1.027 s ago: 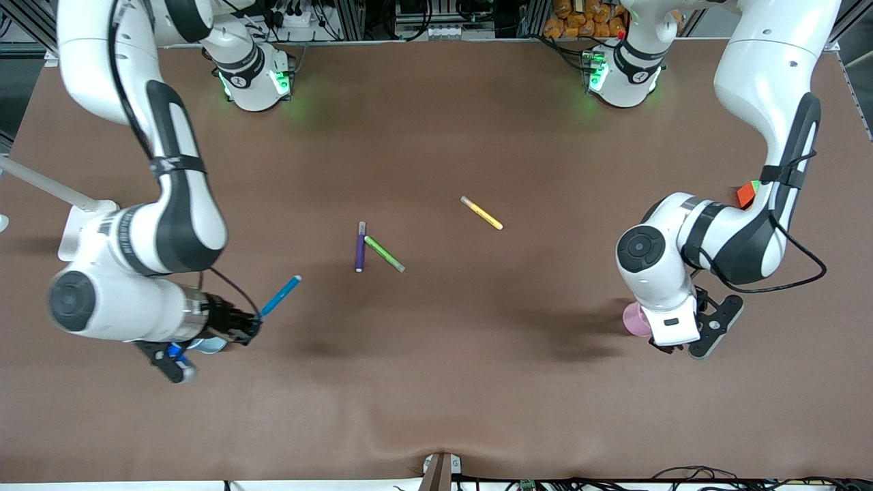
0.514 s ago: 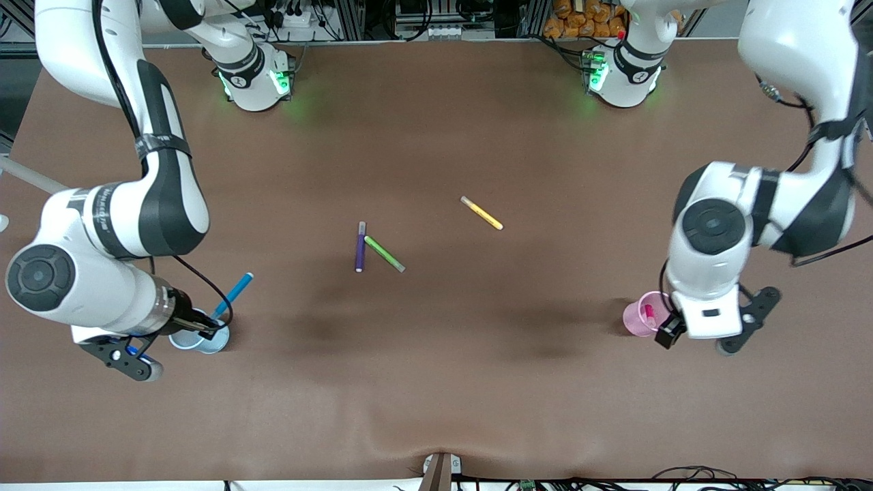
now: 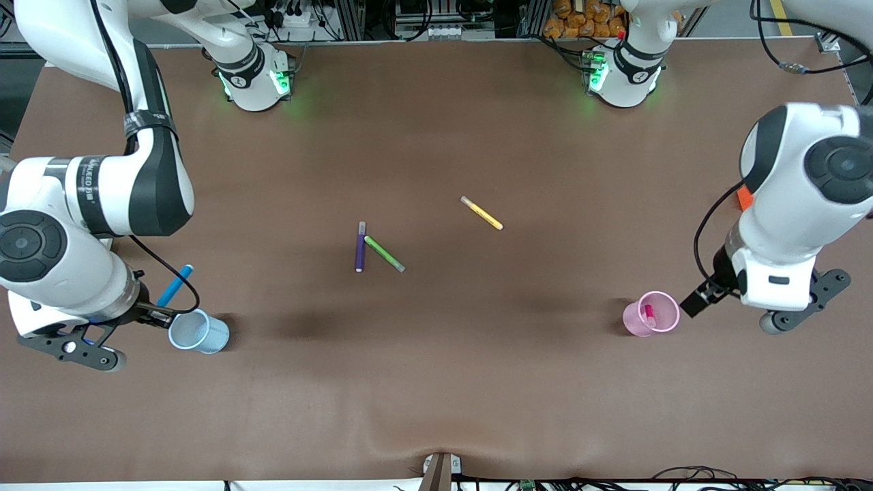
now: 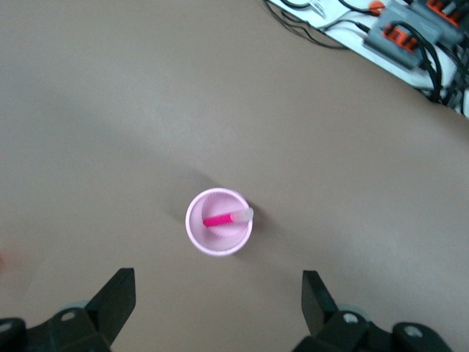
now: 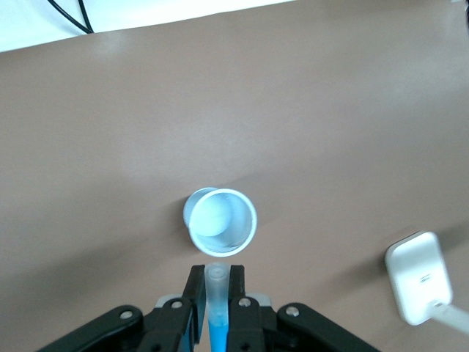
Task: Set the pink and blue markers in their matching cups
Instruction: 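Lower the blue marker into the light blue cup while the left gripper withdraws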
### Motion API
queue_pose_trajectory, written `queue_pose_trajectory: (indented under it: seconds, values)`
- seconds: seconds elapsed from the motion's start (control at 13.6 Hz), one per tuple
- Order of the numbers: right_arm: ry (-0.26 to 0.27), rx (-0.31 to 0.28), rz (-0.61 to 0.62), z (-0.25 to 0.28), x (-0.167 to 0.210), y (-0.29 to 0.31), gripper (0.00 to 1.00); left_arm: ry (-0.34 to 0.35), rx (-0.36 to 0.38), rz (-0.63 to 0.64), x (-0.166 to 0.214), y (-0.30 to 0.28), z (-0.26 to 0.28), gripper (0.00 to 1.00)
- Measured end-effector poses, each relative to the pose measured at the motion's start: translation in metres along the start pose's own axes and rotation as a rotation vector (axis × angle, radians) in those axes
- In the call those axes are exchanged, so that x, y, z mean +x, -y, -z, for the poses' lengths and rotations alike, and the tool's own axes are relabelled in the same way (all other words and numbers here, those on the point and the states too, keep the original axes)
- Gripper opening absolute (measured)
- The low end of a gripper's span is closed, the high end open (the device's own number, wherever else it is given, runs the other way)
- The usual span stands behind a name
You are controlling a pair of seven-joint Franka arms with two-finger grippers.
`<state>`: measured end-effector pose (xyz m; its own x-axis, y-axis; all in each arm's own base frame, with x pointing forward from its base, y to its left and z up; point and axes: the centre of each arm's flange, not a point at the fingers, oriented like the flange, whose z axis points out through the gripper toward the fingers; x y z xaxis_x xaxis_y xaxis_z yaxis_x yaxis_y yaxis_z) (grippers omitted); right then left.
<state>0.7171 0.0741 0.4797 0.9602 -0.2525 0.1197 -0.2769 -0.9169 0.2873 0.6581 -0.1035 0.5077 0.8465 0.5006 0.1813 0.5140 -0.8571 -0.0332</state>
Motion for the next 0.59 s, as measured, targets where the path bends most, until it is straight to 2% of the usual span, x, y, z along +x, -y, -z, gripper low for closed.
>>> queue_pose_trajectory:
  seconds: [0.22,0.37,0.59]
  values:
    - [-0.035,-0.042,0.023,-0.006,0.003,-0.002,0.16,0.069,-0.080,-0.084,0.007,0.030,0.033,1.00]
    - [-0.084,-0.031,0.040,-0.020,0.008,0.005,0.16,0.095,-0.070,-0.122,0.007,0.051,0.050,1.00]
    - [-0.156,-0.032,0.053,-0.050,0.011,0.015,0.16,0.091,-0.040,-0.157,-0.009,0.067,0.092,1.00]
